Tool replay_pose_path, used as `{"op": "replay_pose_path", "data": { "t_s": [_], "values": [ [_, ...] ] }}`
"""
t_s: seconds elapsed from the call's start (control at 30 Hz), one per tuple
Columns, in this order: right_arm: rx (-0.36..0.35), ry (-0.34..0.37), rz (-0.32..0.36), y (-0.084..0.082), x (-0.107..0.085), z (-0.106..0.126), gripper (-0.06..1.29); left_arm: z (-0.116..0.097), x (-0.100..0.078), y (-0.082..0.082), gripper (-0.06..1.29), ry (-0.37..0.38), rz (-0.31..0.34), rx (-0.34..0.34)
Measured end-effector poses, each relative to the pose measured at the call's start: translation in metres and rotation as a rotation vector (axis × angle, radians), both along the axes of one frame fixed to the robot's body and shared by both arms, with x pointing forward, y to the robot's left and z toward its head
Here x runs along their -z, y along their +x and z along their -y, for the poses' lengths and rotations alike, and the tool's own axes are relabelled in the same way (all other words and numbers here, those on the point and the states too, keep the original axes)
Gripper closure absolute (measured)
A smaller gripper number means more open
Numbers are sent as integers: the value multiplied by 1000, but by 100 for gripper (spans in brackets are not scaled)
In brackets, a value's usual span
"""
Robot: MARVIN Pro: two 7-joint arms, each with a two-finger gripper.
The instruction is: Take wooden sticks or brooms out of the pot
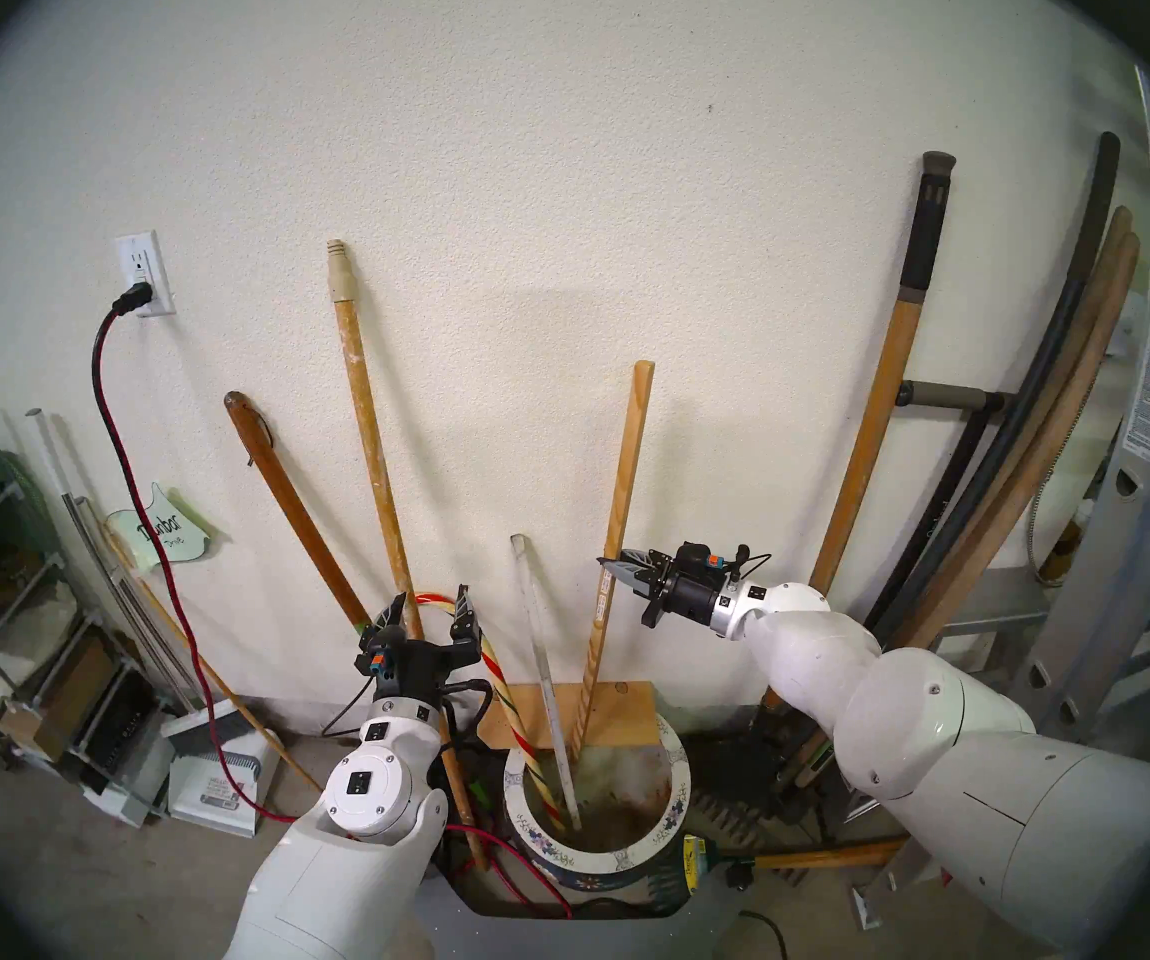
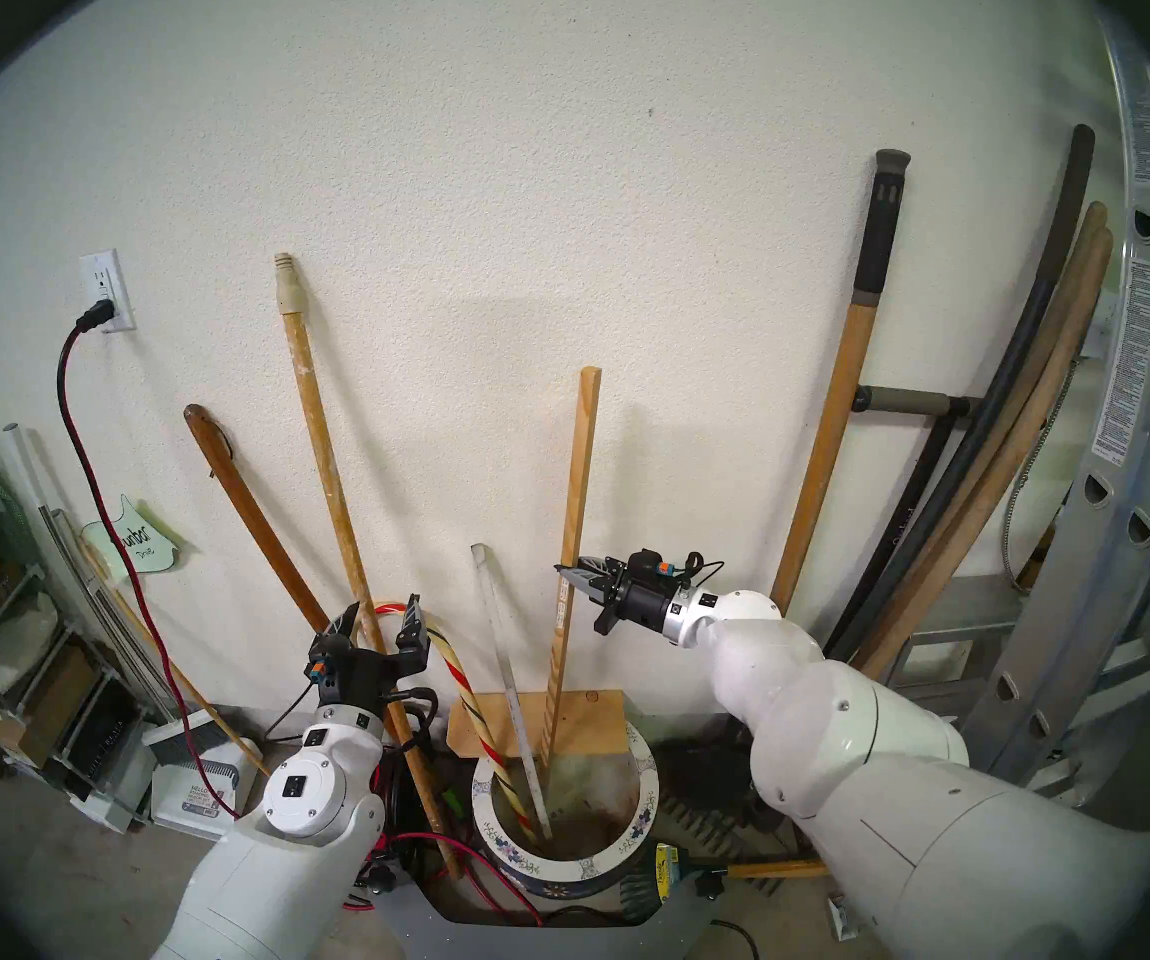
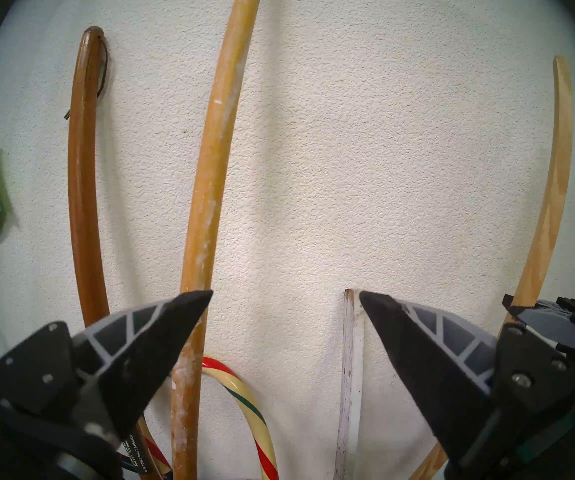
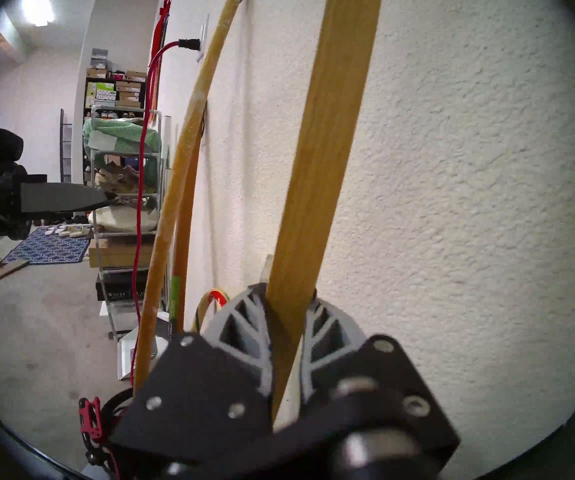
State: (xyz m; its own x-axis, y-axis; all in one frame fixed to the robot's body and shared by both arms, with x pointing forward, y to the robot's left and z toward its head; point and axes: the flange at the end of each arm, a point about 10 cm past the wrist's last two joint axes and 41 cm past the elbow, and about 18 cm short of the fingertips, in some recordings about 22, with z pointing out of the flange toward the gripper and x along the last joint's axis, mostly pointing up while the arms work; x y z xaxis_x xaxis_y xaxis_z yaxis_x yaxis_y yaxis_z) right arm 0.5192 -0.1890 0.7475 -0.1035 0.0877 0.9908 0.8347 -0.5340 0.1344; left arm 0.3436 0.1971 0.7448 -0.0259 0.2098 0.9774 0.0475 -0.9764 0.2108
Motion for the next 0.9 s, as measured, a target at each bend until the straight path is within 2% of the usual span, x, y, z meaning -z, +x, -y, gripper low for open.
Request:
{"op": "replay_pose_path", "data": {
  "t_s": [0.53,0.9],
  "values": [
    [30,-21,62,14,-21,15,113,0,0,0,1,1,0,-1],
    [51,-42,172,37,-58,17,113,0,0,0,1,3,1,-2]
  ]
}}
